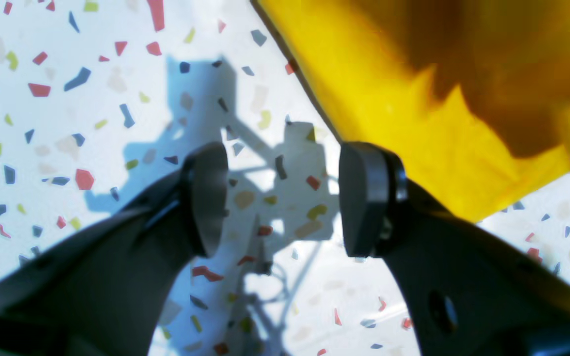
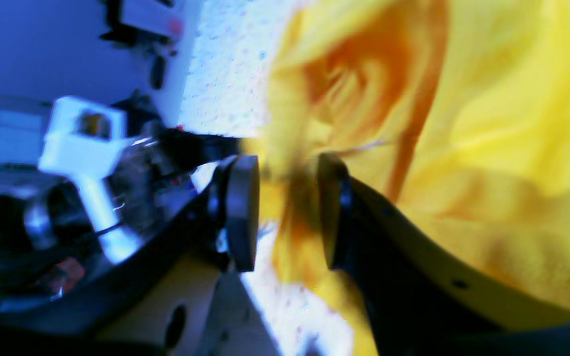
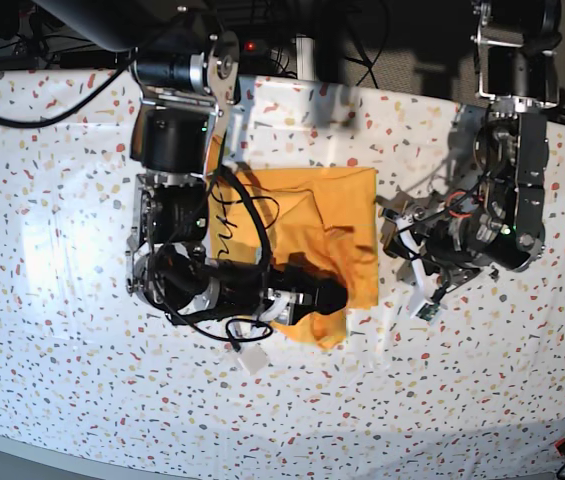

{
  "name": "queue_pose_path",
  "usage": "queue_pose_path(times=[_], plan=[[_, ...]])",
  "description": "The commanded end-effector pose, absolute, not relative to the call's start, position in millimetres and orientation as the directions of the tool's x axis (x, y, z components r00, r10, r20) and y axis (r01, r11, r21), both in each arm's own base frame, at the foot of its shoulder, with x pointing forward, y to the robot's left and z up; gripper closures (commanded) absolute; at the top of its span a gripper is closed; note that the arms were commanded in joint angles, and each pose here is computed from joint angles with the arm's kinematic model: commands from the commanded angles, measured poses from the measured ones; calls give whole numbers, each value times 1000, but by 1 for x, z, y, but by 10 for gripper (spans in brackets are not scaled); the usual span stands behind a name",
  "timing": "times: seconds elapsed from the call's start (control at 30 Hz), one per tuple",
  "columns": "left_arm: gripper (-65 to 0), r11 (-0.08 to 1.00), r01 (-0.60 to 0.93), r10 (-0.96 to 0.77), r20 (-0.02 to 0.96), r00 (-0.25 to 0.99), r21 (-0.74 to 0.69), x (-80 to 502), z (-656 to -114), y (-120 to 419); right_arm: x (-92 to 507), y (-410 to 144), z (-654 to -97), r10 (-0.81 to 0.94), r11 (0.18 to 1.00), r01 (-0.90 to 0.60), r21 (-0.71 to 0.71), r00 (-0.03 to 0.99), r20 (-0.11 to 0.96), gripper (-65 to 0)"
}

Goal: Fold the T-shirt properly

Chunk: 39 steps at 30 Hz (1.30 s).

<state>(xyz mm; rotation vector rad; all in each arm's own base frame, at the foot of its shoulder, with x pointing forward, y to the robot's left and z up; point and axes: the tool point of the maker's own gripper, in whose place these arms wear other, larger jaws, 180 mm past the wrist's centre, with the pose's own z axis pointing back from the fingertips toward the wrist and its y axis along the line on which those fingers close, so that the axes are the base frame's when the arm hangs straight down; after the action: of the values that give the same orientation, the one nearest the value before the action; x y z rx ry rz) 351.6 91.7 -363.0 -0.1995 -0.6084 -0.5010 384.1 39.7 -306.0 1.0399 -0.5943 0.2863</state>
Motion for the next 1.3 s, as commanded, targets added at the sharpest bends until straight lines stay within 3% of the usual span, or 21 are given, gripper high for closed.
queue_pose_path(times=[0.0, 0.17, 0.27, 0.5, 0.6, 0.7, 0.9, 1.03, 1.13, 1.27], plan=[[-344, 862, 506, -383, 631, 674, -17, 362, -348, 91, 389, 51, -281, -43, 438, -551, 710, 776, 629, -204], [-344, 863, 504, -387, 629, 674, -9, 363, -348, 92, 374, 74, -278, 46, 384, -602, 700, 770, 637, -204], [-344, 876, 477, -421, 607, 674, 78, 367, -350, 113, 372, 81, -270, 38, 350, -617, 705, 762, 647, -204], [-344, 911, 323, -413, 567, 713, 258, 377, -342, 187, 370, 90, -202, -159, 69, -649, 757, 742, 651, -204], [-344, 917, 273, -395, 559, 729, 292, 377, -338, 209, 373, 90, -182, -169, 27, -678, 734, 721, 672, -204], [-344, 913, 261, -400, 556, 729, 314, 377, -335, 219, 388, 86, -176, -135, 108, -711, 695, 682, 719, -204], [-344, 912, 261, -401, 563, 722, 316, 379, -334, 220, 424, 37, -213, 15, 511, -679, 528, 621, 784, -204], [-344, 913, 261, -402, 574, 713, 315, 381, -332, 218, 438, -7, -243, 27, 681, -572, 457, 643, 765, -204], [-344, 912, 261, -402, 574, 713, 315, 381, -332, 218, 435, -26, -268, 43, 746, -508, 431, 682, 730, -204], [-344, 912, 261, -402, 574, 713, 316, 381, -332, 219, 420, -28, -297, 68, 769, -475, 427, 725, 685, -204]])
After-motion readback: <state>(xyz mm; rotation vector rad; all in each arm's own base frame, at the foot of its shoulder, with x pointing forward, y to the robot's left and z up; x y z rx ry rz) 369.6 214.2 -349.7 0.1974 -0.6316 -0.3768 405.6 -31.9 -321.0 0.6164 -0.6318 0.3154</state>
